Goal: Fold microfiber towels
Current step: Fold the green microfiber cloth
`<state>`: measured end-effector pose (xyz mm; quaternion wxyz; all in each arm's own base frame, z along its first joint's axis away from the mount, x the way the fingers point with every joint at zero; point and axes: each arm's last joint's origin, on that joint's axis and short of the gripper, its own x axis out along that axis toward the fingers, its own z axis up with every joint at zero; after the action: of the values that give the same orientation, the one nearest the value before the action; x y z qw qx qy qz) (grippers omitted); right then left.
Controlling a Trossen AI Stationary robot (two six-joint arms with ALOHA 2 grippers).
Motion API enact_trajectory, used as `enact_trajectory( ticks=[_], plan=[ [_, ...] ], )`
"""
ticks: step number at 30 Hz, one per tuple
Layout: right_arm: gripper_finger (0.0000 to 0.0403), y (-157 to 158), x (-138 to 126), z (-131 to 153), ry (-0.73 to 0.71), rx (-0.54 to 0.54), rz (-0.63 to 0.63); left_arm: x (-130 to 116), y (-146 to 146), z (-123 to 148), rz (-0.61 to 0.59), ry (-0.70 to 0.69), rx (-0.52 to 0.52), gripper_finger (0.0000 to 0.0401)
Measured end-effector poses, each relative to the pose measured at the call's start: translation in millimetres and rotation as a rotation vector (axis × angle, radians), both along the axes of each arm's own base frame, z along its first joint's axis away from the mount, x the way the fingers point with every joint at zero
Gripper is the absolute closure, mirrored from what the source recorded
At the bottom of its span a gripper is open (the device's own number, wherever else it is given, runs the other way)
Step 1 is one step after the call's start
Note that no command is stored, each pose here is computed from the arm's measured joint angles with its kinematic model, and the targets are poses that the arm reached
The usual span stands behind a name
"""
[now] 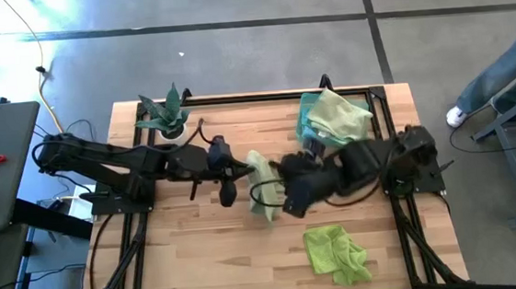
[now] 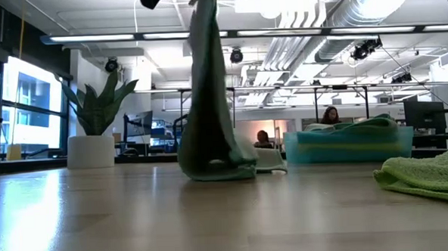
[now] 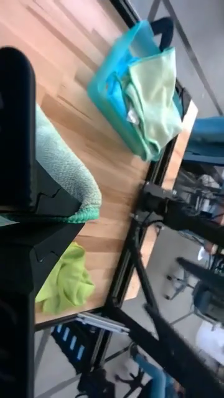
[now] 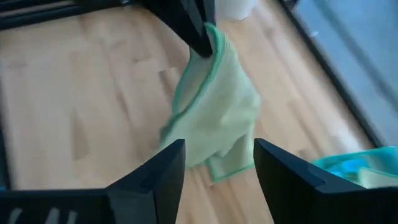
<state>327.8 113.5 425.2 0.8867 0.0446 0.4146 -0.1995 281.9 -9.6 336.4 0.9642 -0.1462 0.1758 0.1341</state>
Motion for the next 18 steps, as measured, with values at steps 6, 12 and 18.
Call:
enact_trajectory(
  ticks=[6, 12, 18],
  plan=[
    [0.0225, 25, 3, -37, -0.039, -0.095, -0.158, -11, 13, 23, 0.045, -0.038, 0.002, 0.0401],
    [0.0231, 30, 18, -75, -0.096, -0.068, -0.232, -19, 21, 59, 0.043, -0.026, 0.079, 0.0401],
    [0.0232, 19, 34, -94, 0.032, 0.037, -0.045, -30, 31, 81, 0.073, 0.030, 0.105, 0.0401]
  ],
)
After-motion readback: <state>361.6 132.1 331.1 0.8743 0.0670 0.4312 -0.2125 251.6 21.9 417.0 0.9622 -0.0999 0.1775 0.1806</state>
